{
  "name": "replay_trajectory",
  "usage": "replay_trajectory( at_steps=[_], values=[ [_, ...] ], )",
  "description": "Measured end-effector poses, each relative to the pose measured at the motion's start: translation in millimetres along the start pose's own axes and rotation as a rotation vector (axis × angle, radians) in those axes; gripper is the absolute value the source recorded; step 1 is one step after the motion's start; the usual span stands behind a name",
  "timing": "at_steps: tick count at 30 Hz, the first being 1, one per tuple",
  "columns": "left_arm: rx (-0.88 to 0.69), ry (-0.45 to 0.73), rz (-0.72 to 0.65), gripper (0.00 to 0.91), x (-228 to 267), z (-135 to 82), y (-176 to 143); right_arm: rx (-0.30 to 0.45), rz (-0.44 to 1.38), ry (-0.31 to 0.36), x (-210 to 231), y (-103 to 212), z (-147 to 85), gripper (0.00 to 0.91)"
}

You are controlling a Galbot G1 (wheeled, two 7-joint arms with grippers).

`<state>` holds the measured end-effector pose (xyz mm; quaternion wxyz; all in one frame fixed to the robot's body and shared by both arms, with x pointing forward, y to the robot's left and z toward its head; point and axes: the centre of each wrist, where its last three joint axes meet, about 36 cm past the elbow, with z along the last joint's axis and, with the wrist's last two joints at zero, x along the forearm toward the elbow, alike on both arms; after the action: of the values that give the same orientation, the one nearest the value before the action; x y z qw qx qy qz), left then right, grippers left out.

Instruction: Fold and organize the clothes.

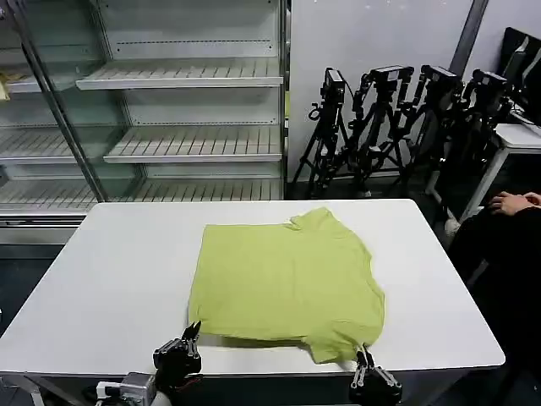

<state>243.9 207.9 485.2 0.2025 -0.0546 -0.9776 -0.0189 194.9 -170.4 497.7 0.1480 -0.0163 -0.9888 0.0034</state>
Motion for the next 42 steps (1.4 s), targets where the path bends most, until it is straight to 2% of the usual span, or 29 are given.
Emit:
replay_trajectory(
  at_steps=[11,27,42],
  values=[
    [-0.019,-0.027,0.042,0.02,-8,-6,5,-0.018,-0.021,-0.068,-29,-9,-8,0.0],
    [-0.116,-0.02,0.089,0.02,-46,-6,19,0.002,-0.116,-0.04,-87,-22,-8,0.0],
    [-0.17,-0.045,0.09,0.02,-90,-20,34,0.003,-0.113,-0.022,-139,-29,-11,0.0]
  ],
)
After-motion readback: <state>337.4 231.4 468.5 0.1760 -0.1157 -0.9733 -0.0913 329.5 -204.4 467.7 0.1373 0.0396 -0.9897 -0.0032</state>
